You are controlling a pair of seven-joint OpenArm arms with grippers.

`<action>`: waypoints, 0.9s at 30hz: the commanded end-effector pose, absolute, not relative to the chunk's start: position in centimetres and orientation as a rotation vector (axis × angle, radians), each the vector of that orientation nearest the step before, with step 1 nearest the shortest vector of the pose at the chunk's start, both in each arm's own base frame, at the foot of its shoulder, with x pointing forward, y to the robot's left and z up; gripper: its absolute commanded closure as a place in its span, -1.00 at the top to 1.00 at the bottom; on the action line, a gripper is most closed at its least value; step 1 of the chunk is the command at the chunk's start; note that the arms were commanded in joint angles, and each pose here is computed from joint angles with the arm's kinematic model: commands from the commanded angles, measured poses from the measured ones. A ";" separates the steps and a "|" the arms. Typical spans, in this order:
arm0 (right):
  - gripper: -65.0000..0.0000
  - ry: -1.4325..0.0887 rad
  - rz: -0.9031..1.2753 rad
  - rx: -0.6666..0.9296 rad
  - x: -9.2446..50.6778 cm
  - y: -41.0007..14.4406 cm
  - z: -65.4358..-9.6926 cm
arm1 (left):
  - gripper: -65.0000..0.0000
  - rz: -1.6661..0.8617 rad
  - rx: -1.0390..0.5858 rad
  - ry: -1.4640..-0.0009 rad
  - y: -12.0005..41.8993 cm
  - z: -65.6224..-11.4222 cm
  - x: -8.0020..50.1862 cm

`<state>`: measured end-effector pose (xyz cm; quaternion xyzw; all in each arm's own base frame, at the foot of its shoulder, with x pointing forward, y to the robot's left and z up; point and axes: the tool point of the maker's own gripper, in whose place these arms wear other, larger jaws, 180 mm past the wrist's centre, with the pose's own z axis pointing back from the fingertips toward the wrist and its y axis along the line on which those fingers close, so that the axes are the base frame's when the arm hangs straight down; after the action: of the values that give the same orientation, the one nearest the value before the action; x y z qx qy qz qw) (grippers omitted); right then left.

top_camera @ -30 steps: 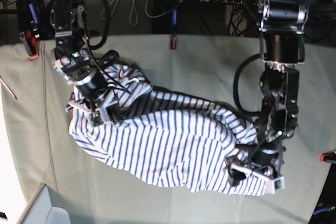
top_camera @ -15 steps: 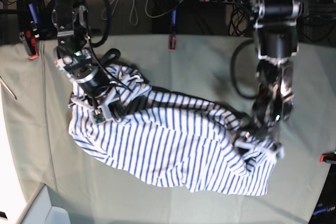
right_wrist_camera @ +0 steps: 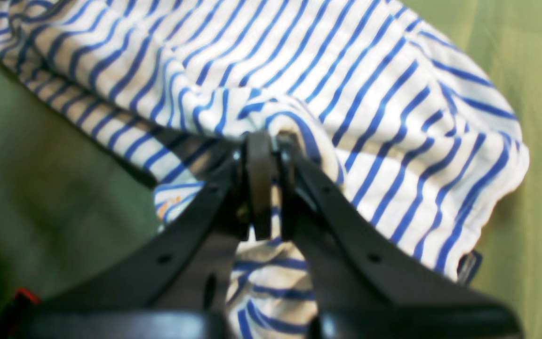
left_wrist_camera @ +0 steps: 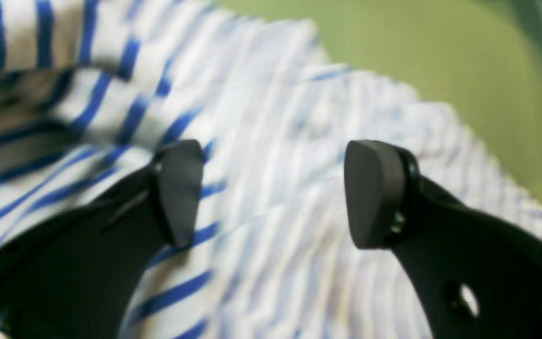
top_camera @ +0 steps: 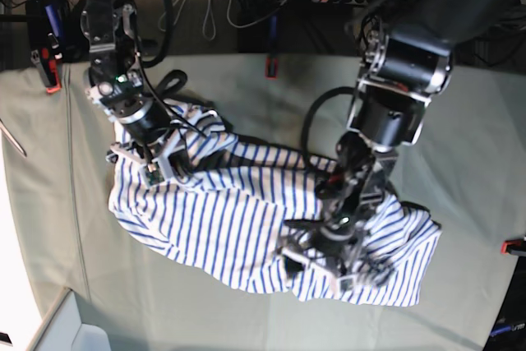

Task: Layout the t-shirt on the table in an organized manner, then fold the t-shirt properly
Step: 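Move the left gripper along the shirt edge and regrasp it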

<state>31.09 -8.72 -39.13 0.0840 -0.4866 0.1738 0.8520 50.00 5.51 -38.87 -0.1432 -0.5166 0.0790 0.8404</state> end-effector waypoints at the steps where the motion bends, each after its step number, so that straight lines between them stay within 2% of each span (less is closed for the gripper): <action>1: -1.00 -1.079 0.371 0.194 31.8 -8.4 -37.7 | 0.41 0.153 -0.310 -1.185 5.6 -35.7 51.8; 6: -1.00 -1.074 0.371 0.195 31.7 -8.4 -37.9 | 0.40 0.098 -0.371 -1.363 3.8 -29.3 52.8; 9: -1.00 -1.075 0.370 0.196 31.7 -8.4 -37.8 | 0.40 0.084 -0.376 -1.391 4.3 -27.6 52.4; 17: -1.00 -1.075 0.367 0.198 31.7 -8.3 -37.8 | 0.40 0.092 -0.231 -1.265 10.7 -33.3 50.9; 22: -1.00 -1.076 0.368 0.201 31.7 -8.2 -37.8 | 0.40 0.187 -0.190 -1.188 13.9 -36.6 50.2; 27: -1.00 -1.073 0.367 0.201 31.6 -8.2 -37.9 | 0.40 0.255 -0.188 -1.204 14.5 -36.9 50.8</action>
<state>30.88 -8.53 -39.29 0.0867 -0.4848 0.1720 0.8532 48.66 14.89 -40.11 -0.0779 -0.5288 0.1238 0.8361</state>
